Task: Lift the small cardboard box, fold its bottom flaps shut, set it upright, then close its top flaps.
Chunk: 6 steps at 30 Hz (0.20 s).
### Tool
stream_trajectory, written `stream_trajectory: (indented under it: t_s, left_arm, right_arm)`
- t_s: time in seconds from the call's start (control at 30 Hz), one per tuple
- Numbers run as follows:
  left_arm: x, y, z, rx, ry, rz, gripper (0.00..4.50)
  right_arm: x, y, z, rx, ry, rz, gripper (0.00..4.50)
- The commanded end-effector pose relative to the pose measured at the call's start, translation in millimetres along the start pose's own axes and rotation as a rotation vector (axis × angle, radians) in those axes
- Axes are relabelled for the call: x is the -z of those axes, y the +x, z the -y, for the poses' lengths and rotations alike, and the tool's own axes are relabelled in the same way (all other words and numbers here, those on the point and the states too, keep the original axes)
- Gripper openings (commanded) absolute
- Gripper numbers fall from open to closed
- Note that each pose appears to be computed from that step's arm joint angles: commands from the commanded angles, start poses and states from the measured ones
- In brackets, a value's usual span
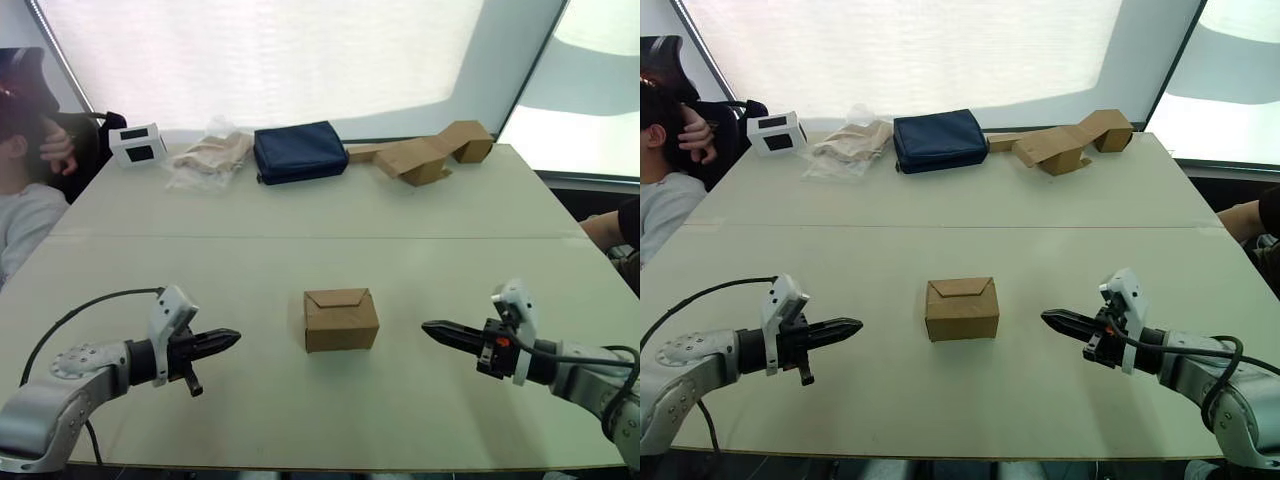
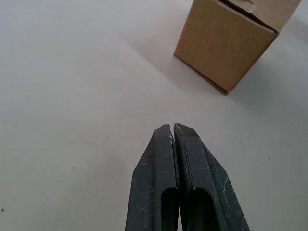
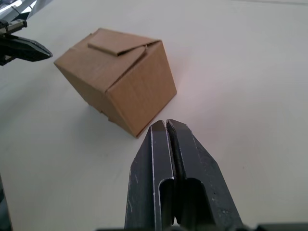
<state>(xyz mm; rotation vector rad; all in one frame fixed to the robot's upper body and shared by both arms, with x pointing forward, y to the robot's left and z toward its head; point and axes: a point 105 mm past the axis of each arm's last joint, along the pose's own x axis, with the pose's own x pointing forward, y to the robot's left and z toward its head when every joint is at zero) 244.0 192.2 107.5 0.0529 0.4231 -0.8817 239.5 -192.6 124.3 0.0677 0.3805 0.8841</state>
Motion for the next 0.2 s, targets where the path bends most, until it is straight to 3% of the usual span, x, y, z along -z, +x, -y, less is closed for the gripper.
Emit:
stream_trajectory:
  t_s: [0.03,0.2]
  left_arm:
    - [6.8,-7.8,-2.5,-0.012,-0.001,-0.004,0.07]
    - [10.4,-8.3,-1.2,-0.001,-0.037,0.008,0.07]
  right_arm:
    - [4.9,-4.6,2.0,-0.002,-0.039,-0.025,0.00]
    - [10.5,-5.4,6.3,-0.004,-0.051,-0.041,0.00]
